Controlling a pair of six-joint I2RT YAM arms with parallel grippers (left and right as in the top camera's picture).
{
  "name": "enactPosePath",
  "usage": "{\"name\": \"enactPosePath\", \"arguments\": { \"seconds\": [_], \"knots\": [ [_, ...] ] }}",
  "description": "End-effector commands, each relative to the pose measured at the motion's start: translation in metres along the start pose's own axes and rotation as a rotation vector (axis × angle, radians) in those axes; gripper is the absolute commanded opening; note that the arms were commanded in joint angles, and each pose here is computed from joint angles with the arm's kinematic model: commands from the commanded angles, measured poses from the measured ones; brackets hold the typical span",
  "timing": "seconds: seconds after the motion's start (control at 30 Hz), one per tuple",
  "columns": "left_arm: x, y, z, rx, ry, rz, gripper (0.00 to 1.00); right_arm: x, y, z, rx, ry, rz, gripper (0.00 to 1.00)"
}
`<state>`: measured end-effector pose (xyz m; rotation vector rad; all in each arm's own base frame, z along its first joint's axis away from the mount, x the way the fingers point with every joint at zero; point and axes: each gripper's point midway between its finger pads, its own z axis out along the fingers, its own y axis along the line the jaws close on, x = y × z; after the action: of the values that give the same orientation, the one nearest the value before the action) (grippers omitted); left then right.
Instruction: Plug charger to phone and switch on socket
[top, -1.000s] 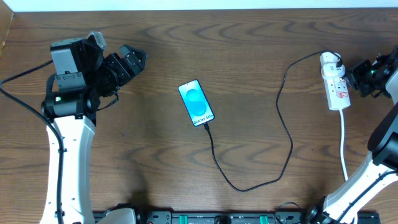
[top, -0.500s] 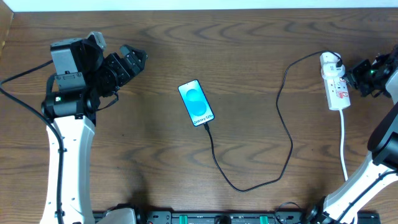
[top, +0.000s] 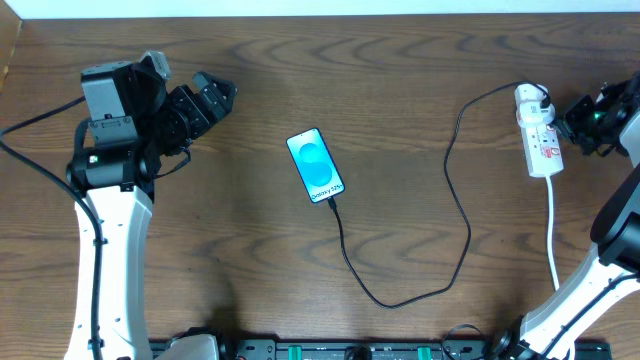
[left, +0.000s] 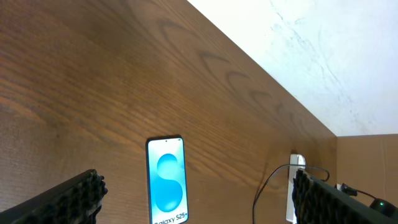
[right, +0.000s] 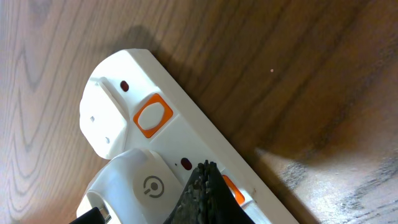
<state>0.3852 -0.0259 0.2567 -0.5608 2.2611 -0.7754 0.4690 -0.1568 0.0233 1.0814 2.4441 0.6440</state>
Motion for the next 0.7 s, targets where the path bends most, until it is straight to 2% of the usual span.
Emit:
{"name": "enactPosePath", "arguments": {
  "seconds": [0.0, 0.23, 0.4, 0.67],
  "knots": [
    [-0.002, 0.001, -0.001, -0.008, -0.01, 0.003, 0.98, 0.071, 0.036, 0.029, -0.124, 0.241, -0.021, 0.01],
    [-0.002, 0.001, -0.001, -0.007, -0.01, 0.003, 0.98, 0.078, 0.035, 0.029, -0.112, 0.266, -0.004, 0.01],
    [-0.002, 0.001, -0.001, -0.008, -0.01, 0.003, 0.98, 0.081, 0.027, 0.029, -0.055, 0.272, 0.084, 0.01],
    [-0.002, 0.001, -0.001, -0.008, -0.01, 0.003, 0.98, 0.071, 0.016, 0.031, 0.008, 0.223, 0.124, 0.01]
  ]
}}
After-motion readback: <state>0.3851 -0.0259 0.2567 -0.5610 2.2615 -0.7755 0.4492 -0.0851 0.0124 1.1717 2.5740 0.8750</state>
